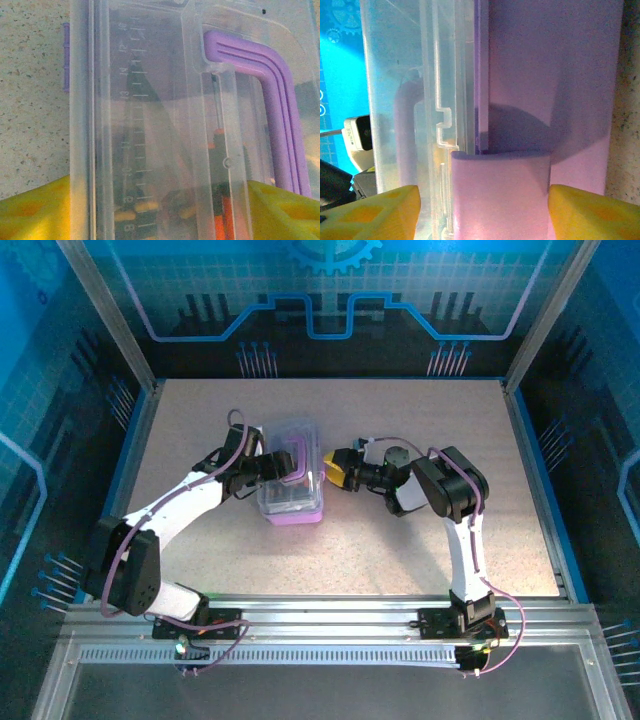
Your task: Pack the tool kit
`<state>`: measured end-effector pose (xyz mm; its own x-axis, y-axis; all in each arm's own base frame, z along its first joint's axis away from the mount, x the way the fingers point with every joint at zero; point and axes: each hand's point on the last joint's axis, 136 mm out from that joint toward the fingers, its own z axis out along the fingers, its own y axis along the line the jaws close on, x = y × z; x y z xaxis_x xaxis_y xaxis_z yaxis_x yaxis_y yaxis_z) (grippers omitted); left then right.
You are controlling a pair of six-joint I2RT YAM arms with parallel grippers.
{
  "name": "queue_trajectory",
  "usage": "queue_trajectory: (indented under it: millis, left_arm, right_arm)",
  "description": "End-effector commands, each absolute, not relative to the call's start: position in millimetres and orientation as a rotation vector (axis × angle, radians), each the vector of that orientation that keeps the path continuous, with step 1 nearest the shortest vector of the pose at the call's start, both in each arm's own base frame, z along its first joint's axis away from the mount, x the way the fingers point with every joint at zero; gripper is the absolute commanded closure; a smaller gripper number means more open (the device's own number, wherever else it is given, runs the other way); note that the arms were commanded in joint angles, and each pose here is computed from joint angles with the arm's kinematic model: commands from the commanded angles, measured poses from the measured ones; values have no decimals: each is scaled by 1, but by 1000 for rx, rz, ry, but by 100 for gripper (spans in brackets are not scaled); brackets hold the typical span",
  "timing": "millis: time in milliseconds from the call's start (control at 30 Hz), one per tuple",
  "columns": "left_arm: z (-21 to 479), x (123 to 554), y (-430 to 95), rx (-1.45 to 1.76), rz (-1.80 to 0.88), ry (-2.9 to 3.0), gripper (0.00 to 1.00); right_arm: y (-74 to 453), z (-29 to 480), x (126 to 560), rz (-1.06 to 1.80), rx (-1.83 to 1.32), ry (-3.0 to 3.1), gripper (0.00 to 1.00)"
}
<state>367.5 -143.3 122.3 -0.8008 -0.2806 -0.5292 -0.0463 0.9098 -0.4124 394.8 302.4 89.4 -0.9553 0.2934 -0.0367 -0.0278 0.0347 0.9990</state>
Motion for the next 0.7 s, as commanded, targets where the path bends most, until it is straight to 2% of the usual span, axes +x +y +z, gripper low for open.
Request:
queue_trajectory:
  millis: [0,200,667]
  left_arm:
    - [42,267,-136,-343,-471,2950,81]
    - [46,271,-139,-335,-489,2940,81]
    - [40,269,-134,-342,-445,2950,82]
  right_arm:
    - [311,88,394,2026,228,2060,29]
    - [316,76,387,2044,246,2102,28]
    - [313,126,381,2067,153,2016,30]
